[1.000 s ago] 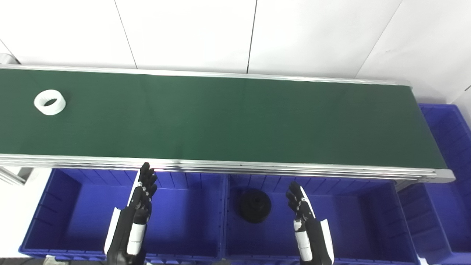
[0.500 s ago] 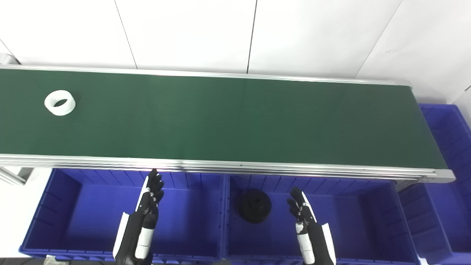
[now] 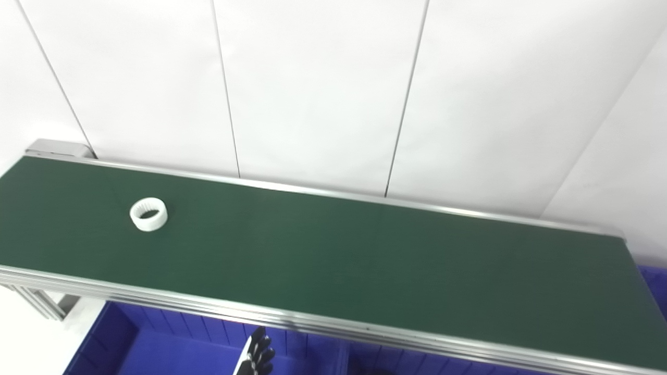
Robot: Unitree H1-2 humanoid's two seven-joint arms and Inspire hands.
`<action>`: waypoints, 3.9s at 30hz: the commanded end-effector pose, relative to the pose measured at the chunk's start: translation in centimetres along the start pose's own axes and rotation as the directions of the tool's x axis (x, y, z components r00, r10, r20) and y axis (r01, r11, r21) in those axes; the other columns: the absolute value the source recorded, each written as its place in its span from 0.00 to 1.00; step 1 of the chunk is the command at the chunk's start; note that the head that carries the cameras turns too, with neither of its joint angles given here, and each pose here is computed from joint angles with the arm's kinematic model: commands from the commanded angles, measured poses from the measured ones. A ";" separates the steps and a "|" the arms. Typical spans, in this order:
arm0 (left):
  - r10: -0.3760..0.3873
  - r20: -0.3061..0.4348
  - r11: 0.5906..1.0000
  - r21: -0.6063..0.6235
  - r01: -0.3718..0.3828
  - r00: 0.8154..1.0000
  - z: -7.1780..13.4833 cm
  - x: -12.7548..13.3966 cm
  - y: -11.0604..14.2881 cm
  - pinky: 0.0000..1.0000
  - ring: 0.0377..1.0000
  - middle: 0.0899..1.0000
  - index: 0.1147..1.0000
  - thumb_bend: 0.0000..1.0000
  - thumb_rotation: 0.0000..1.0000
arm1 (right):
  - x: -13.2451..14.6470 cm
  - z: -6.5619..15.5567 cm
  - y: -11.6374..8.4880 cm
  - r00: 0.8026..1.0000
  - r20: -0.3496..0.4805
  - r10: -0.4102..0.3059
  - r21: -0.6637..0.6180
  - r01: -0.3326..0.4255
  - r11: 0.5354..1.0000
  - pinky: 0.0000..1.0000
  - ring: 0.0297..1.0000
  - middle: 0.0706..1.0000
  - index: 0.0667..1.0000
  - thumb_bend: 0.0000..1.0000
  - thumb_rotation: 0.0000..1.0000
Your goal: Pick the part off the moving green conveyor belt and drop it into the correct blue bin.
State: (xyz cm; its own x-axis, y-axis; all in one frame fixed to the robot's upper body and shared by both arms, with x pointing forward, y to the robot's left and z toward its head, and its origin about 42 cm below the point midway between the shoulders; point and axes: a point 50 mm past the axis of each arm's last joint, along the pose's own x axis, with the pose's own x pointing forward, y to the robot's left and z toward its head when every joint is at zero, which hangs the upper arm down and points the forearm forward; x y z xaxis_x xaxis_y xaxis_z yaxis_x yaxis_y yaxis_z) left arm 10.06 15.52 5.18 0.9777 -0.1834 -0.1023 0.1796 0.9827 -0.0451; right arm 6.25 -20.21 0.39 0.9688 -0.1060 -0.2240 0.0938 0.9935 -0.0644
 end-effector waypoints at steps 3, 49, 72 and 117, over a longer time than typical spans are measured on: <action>0.008 0.064 1.000 -0.007 -0.007 0.998 0.8 0.9 -0.8 0.90 0.94 0.96 1.00 0.91 0.92 | 0.4 0.6 -0.4 0.998 0.069 -0.001 0.014 0.000 1.000 0.94 0.95 0.97 1.00 0.78 1.00; -0.045 0.476 0.986 0.164 -0.038 0.879 12.8 9.5 6.8 0.59 0.63 0.70 0.80 1.00 0.10 | 3.3 1.5 -0.5 0.992 0.103 0.074 0.054 -0.079 0.995 0.96 0.96 0.99 1.00 0.72 1.00; -0.353 0.271 0.129 0.962 -0.241 0.895 22.7 26.1 15.9 0.72 0.81 0.83 0.75 1.00 0.01 | 4.1 1.9 1.3 0.988 0.122 0.097 0.076 -0.107 0.991 0.97 0.95 0.96 1.00 0.76 1.00; -0.280 -0.129 -0.194 0.978 0.075 0.951 15.3 36.8 13.9 0.64 0.75 0.75 0.67 1.00 0.02 | 2.1 3.3 3.0 0.986 0.136 0.100 0.124 -0.117 0.985 0.89 0.91 0.91 0.97 0.80 1.00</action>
State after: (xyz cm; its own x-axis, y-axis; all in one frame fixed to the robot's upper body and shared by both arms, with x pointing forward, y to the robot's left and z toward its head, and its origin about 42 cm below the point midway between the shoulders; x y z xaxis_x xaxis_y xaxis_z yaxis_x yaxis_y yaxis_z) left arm 48.51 23.30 13.24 0.8459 -0.4477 -0.2900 0.2294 -0.1854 0.9555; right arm 9.09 -17.77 2.10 0.9916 -0.0007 -0.1296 0.0096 0.9976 0.0683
